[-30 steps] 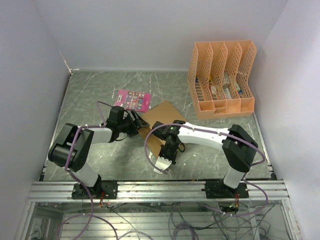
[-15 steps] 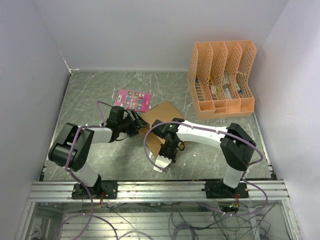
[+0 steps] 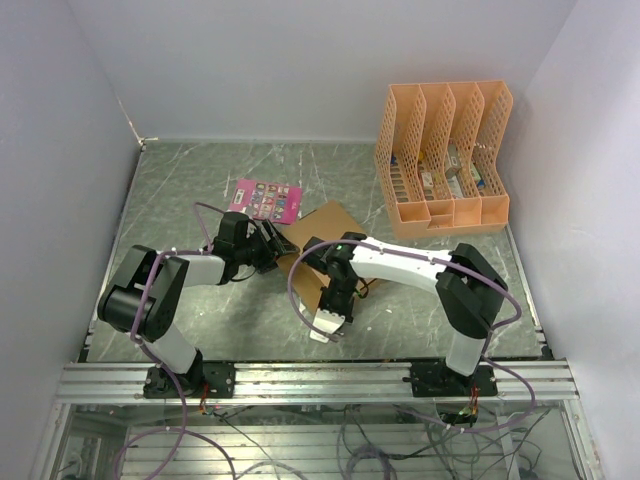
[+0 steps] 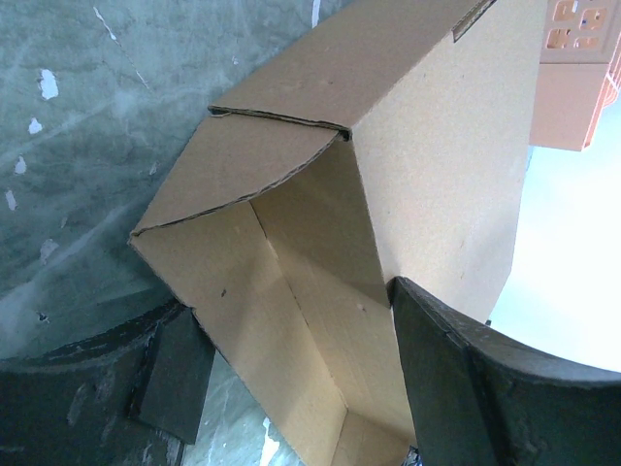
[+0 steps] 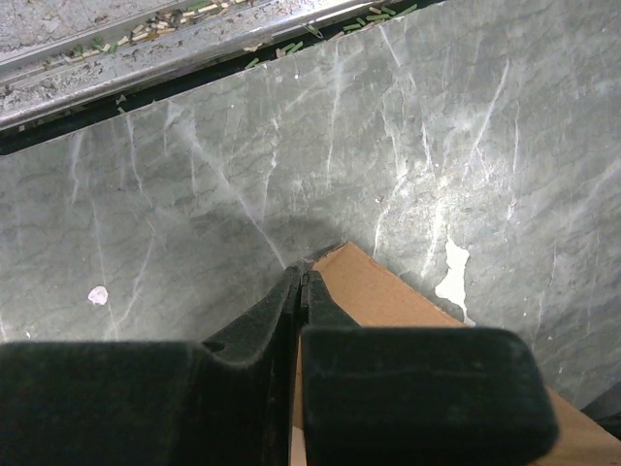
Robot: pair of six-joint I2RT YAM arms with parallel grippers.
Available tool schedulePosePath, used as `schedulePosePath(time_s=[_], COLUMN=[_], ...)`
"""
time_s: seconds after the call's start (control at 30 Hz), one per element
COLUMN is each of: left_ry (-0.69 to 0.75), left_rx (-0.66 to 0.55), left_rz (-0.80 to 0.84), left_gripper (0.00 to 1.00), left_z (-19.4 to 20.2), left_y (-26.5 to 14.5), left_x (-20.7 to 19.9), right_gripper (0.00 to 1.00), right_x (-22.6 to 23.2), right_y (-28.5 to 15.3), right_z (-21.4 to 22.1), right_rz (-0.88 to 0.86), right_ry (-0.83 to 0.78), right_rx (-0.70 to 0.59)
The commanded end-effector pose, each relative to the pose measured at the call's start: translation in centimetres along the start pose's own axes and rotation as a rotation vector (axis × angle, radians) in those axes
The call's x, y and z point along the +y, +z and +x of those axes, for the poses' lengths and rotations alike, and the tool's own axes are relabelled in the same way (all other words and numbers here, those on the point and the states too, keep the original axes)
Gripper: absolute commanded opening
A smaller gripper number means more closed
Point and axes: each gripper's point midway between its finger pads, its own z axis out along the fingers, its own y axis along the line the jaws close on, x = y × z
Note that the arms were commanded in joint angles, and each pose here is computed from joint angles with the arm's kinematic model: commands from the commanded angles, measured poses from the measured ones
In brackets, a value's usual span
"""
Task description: Fold the paper box
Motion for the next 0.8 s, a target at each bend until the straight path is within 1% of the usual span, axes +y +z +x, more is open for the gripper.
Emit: schedulePosePath(time_s=[0.0, 0.2, 0.77], left_ry=[-0.02, -0.023, -0.026], left_rx=[0.056, 0.057, 0.058], left_rz=[-0.273, -0.274, -0.273], left_gripper=[0.78, 0.77, 0.77], left_z=[2.6, 2.7, 2.4], left_y=[-0.3, -0.2, -0.1], left_x=[7.8, 7.9, 7.6], right_gripper=[0.0, 0.0, 0.0], right_x=[1.0, 2.1, 2.8], right_y=[-0.2, -0.5, -1.2], right_z=[-0.7, -0.3, 0.4], right_rz=[-0.032, -0.03, 0.016], right_ry=[-0.008, -0.025, -0.064], right_rx=[-0.037, -0.052, -0.107])
